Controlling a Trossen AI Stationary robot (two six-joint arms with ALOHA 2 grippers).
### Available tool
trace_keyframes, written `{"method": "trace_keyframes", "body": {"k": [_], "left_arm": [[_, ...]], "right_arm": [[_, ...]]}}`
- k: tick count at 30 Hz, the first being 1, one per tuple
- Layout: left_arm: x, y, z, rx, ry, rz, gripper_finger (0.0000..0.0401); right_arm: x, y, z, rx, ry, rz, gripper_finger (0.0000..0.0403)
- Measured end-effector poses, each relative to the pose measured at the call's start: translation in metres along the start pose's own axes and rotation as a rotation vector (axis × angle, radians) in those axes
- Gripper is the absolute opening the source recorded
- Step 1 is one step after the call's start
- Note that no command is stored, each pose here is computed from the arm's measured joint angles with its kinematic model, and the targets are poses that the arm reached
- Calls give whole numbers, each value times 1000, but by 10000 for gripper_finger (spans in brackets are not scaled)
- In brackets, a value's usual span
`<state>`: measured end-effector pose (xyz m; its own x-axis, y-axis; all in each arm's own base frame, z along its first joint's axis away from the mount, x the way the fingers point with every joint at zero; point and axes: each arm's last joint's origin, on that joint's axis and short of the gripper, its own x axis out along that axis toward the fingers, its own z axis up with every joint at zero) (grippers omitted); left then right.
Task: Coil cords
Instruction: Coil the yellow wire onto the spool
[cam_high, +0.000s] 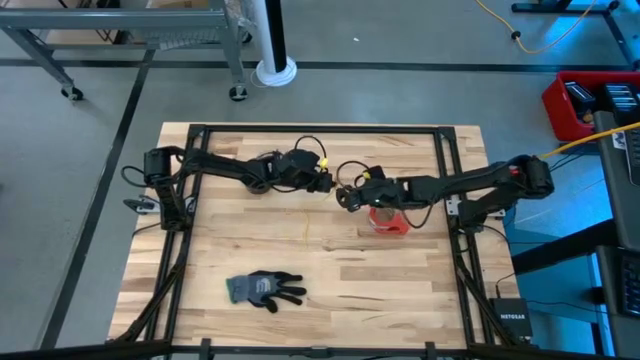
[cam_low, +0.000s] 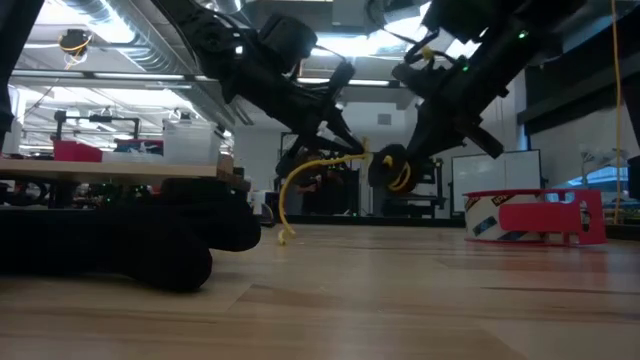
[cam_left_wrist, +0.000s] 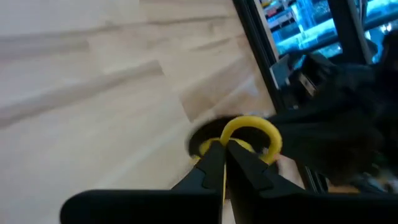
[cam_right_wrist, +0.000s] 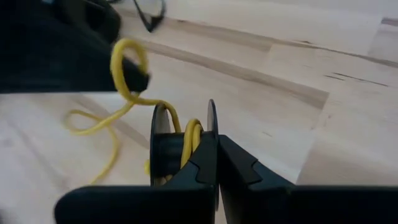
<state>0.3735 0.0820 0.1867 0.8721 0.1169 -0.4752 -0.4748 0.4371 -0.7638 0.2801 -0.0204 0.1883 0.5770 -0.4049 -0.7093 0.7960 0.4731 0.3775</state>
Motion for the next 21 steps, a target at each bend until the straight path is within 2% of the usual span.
{"method": "trace_keyframes", "body": {"k": [5,14,21], "left_arm": [[0,0,-2,45,14,7,0],[-2,10,15,28,-45,30,0],[0,-2,-3,58,10,-10,0]], "right_arm": [[16,4,-5,-29,29,-47,5],[19,9,-5,-20,50,-2,5],[19,8,-2,11,-55,-59,5]]}}
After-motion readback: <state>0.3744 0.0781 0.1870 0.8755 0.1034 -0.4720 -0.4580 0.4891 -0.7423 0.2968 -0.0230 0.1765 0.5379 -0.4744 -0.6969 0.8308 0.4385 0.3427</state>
